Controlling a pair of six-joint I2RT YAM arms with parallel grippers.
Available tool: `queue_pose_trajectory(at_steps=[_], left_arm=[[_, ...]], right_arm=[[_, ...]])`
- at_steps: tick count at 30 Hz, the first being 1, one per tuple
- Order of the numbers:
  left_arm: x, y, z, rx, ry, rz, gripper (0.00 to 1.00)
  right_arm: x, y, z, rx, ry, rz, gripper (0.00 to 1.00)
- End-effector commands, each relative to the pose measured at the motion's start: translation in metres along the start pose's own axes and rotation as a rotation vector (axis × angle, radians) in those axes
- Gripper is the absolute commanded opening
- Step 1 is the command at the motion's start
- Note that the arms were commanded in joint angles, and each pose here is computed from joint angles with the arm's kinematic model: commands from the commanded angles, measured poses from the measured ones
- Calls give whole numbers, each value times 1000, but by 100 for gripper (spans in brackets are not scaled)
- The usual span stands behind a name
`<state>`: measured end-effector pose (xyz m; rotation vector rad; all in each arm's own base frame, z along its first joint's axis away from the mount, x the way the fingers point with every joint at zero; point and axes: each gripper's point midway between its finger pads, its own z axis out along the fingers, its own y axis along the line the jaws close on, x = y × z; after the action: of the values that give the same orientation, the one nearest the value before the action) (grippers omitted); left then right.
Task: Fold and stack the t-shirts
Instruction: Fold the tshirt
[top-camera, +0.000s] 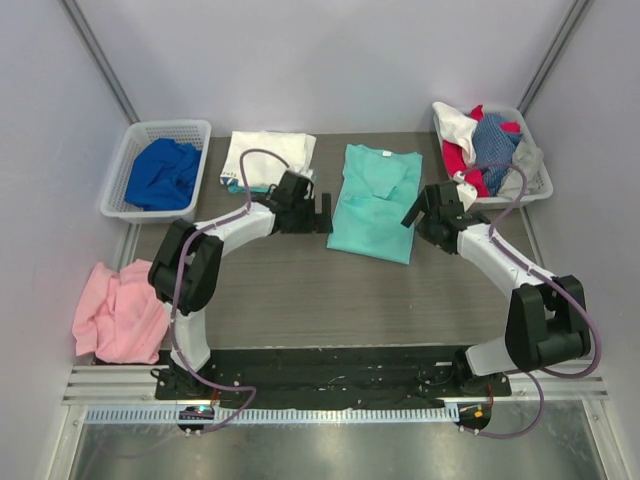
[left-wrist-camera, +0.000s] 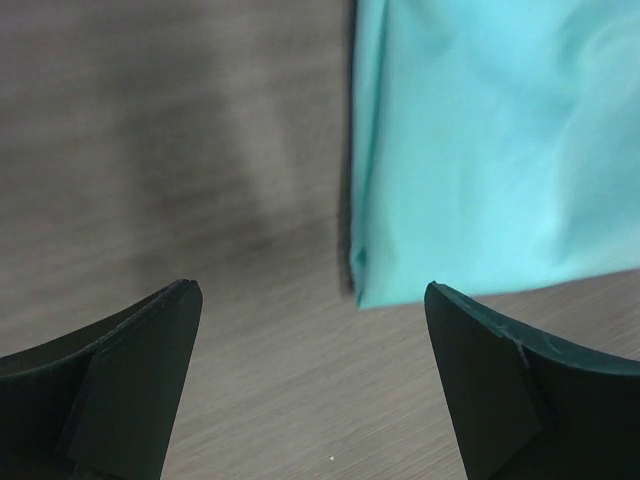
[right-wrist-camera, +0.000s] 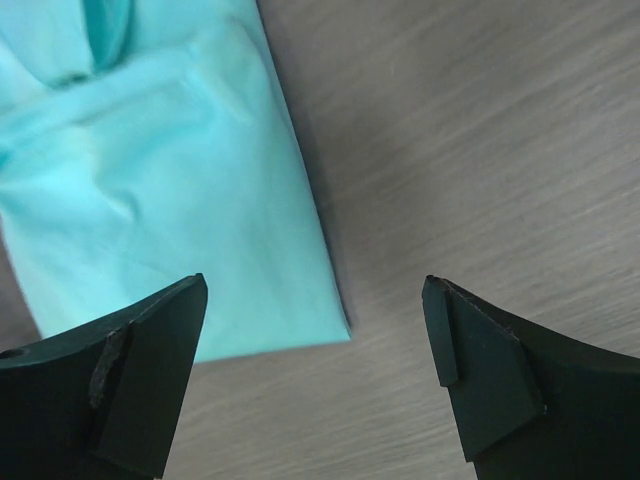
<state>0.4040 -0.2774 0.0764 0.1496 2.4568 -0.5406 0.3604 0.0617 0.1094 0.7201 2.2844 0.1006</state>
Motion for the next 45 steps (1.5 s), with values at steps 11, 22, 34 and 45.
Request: queue_pose_trajectory(at_steps=[11, 22, 34, 45], left_arm=[[36, -19, 8, 104, -1, -72, 100], [43, -26, 27, 146, 21, -79, 79], [59, -31, 50, 178, 70, -81, 54], [80, -22, 42, 168, 104, -85, 46]], right_arm=[[69, -7, 4, -139, 145, 32, 92], [87, -9, 24, -126, 194, 31, 78], [92, -11, 32, -114, 204, 17, 69], [98, -10, 33, -126, 224, 29, 57]])
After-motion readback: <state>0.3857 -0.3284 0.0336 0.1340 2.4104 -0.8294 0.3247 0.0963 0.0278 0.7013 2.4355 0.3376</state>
